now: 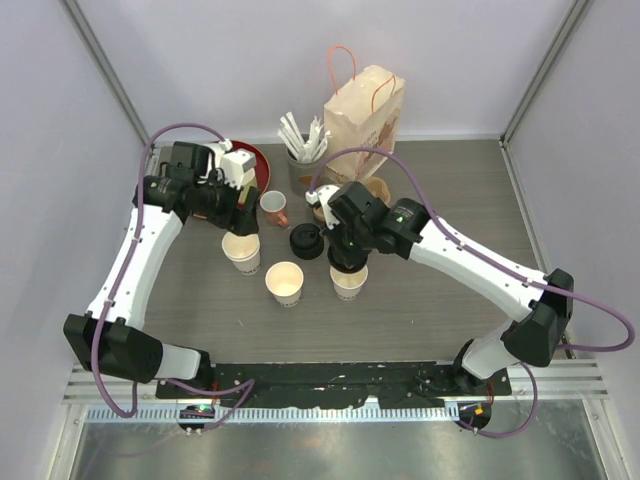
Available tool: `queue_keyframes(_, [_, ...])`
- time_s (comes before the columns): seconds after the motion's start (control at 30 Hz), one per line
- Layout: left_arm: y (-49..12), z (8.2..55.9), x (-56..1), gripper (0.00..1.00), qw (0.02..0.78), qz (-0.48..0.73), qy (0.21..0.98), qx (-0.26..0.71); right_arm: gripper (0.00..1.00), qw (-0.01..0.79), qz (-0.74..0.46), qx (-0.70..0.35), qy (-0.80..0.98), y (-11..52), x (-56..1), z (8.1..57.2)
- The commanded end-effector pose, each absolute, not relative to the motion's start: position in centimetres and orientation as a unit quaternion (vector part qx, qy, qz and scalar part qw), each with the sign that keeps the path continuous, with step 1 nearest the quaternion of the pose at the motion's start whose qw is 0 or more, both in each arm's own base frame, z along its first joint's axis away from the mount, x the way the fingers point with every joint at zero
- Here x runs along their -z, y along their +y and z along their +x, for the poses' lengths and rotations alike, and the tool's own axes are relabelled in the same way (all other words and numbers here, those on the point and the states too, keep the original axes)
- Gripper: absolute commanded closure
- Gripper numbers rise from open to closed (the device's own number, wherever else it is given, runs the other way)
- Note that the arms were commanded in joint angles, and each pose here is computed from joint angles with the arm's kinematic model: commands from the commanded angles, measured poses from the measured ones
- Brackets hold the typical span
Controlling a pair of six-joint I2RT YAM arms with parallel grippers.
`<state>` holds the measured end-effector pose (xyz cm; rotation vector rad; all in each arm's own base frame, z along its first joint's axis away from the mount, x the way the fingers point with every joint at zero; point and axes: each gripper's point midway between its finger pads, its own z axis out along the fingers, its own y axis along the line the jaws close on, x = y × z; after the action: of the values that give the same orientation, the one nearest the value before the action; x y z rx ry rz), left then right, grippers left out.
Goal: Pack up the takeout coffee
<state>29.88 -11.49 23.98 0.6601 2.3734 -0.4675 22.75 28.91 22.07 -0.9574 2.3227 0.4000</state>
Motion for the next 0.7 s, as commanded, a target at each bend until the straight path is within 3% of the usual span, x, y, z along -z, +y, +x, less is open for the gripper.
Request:
queue_keyframes(0.0, [-12.4,29.9,-24.8,0.23,0.317,0.254,0.894,0.187,0.99,0.285,-0.348,-0.165,0.878,28.9,-21.6,21.1])
queue_keyframes(0.67, [-12.2,29.7,-24.6,0.23,0.314,0.264,0.894,0.178,0.99,0.262,-0.368,-0.123,0.883,29.3,-17.1,22.1])
